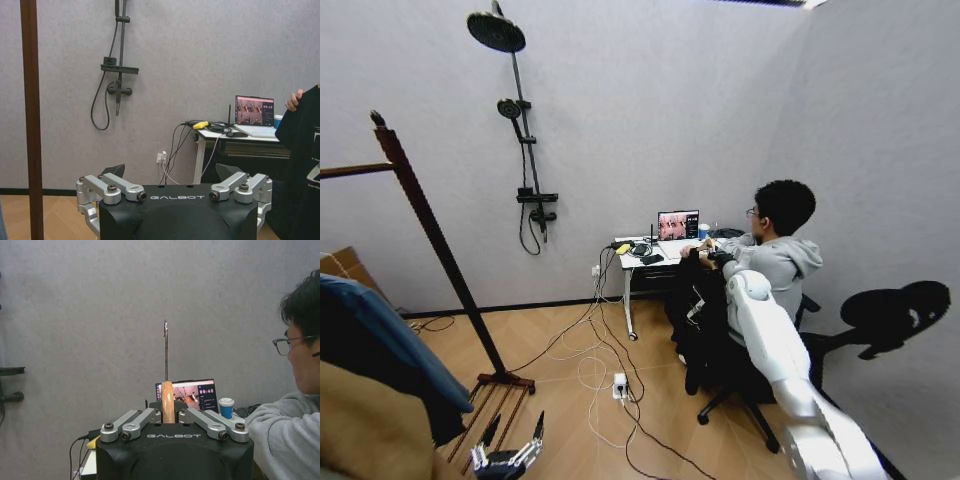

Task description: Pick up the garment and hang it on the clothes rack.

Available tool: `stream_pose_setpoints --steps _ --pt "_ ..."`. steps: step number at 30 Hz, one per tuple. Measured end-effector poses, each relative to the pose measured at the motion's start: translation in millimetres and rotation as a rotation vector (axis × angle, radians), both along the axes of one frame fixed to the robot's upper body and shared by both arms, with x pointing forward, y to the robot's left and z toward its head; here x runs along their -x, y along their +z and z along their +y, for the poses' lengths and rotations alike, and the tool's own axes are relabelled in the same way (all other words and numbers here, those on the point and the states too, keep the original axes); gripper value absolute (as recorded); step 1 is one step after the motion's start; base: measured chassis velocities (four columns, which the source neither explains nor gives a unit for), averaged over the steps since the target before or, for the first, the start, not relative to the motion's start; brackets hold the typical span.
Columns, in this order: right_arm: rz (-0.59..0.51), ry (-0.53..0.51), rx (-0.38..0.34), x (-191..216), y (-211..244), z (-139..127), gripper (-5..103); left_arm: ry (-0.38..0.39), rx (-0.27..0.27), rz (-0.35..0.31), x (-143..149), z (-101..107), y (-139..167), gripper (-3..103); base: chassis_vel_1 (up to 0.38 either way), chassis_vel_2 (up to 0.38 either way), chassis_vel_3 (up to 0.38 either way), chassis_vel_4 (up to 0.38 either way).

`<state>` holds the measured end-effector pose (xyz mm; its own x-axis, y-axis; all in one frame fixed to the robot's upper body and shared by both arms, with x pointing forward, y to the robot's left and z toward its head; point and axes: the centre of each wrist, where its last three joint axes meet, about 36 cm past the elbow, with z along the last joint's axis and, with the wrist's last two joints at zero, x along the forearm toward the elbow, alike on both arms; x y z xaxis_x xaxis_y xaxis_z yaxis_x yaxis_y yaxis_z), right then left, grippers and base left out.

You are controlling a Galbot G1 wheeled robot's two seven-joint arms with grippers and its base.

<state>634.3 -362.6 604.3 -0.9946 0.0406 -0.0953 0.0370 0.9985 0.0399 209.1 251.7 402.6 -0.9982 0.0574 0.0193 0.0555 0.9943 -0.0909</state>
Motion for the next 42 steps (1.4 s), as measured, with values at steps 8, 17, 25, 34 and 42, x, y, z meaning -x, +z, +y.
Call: stream_pose_setpoints --steps 8,17,25,34,42 --pt "-0.054 0.058 0.041 93.6 16.1 32.1 10 0.000 0.000 0.000 0.0 0.0 0.0 100 0.000 0.000 0.000 0.000" --pt "-0.075 0.097 0.067 145.4 13.7 45.8 10 0.000 0.000 0.000 0.0 0.0 0.0 100 0.000 0.000 0.000 0.000" --pt "-0.076 0.126 0.049 153.6 -1.8 52.6 10 0.000 0.000 0.000 0.0 0.0 0.0 100 -0.006 0.005 0.009 -0.007" --pt "-0.074 0.166 0.045 153.9 -11.0 61.2 10 0.000 0.000 0.000 0.0 0.0 0.0 100 -0.102 0.144 0.162 -0.106" --pt "-0.068 0.332 0.084 155.7 -19.3 63.1 10 0.000 0.000 0.000 0.0 0.0 0.0 100 -0.053 0.170 0.182 -0.051"
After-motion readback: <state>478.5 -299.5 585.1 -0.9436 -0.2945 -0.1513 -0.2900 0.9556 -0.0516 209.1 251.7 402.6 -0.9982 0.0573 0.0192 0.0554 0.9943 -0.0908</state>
